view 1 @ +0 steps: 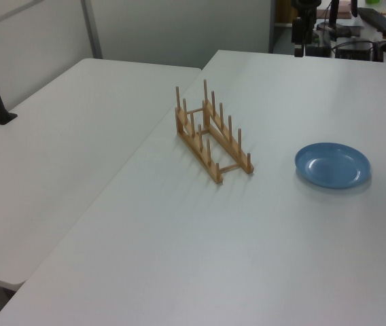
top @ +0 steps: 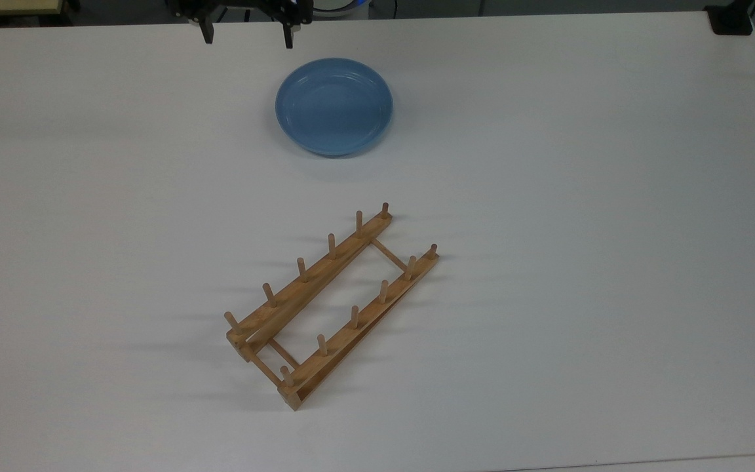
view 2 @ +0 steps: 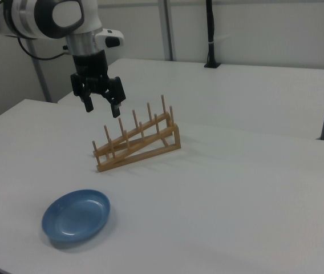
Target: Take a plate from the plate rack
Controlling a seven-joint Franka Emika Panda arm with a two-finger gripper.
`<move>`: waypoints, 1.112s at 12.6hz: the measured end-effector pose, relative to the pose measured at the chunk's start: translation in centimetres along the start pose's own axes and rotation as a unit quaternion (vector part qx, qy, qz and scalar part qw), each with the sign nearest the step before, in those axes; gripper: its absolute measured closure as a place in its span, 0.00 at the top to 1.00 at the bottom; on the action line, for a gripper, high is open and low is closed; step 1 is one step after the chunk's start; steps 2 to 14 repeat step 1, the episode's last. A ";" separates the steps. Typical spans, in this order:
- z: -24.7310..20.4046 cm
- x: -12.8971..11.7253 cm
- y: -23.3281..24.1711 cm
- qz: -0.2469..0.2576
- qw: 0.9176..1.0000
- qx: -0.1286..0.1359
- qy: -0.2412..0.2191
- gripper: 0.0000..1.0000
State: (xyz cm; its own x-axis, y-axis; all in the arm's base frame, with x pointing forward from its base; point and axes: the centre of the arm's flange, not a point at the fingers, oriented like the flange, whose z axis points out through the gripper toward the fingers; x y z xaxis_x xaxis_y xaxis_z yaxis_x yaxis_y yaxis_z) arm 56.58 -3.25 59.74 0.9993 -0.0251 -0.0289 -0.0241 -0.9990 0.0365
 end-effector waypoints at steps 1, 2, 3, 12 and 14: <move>0.0 0.0 0.1 0.006 1.000 0.000 0.000 1.00; 0.0 0.0 0.1 0.006 1.000 0.000 0.000 1.00; 0.0 0.0 0.1 0.006 1.000 0.000 0.000 1.00; 0.0 0.0 0.1 0.006 1.000 0.000 0.000 1.00; 0.0 0.0 0.1 0.006 1.000 0.000 0.000 1.00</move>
